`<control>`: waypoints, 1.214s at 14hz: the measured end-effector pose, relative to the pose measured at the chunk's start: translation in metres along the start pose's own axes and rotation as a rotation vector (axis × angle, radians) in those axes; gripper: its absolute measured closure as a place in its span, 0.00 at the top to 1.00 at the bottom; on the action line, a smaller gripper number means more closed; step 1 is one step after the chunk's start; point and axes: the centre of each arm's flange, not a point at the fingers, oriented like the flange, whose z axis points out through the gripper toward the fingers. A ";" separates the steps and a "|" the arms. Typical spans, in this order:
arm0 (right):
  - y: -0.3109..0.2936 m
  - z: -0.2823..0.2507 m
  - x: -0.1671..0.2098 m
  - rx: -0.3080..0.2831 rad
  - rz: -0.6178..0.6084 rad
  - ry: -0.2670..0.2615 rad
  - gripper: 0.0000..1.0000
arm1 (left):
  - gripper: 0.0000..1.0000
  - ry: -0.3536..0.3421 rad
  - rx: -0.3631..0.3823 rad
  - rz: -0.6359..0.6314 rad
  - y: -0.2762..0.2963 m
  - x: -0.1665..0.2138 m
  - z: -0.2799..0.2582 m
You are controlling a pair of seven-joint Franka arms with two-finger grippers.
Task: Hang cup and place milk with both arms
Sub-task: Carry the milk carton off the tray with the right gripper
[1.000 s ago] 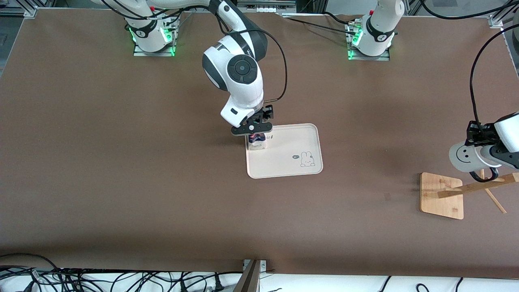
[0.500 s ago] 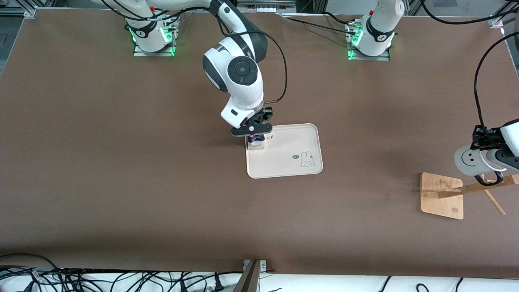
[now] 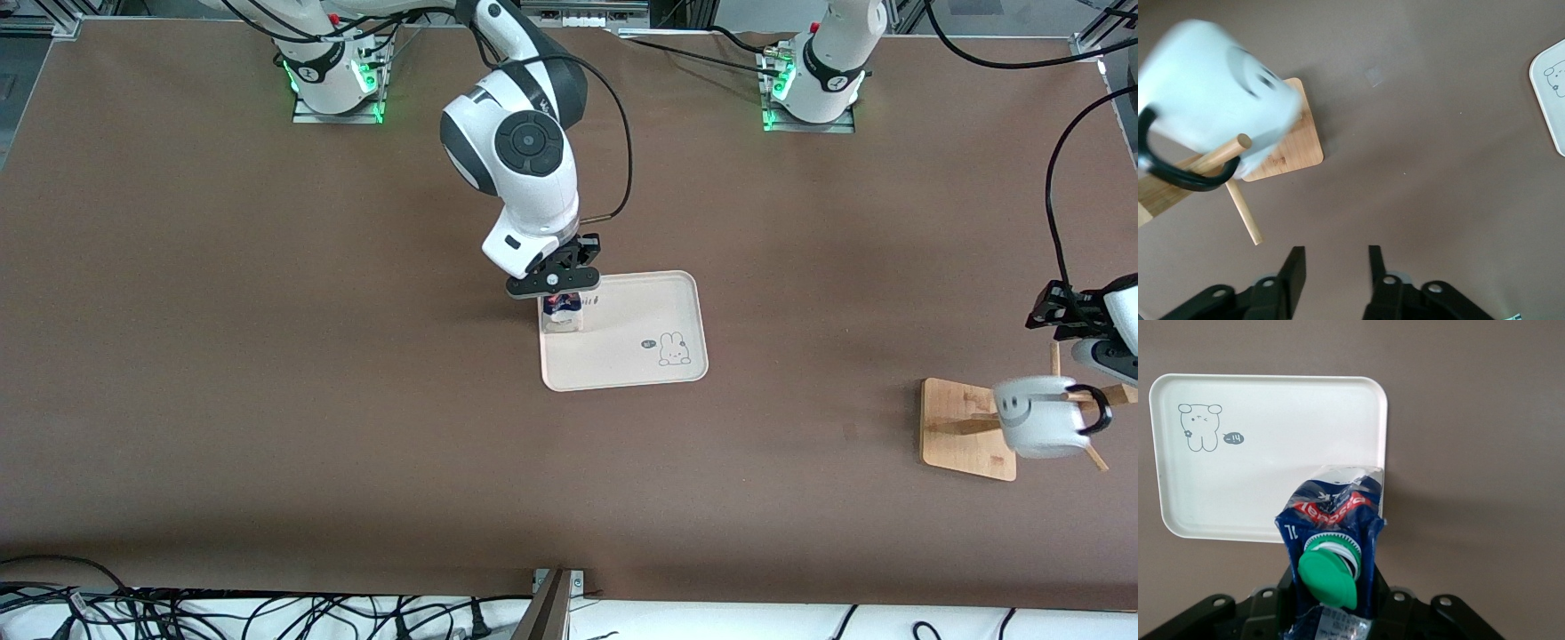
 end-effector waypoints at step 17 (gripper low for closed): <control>0.458 -0.004 0.021 0.011 -0.031 -0.029 0.49 | 1.00 -0.056 0.032 -0.035 0.162 0.007 -0.083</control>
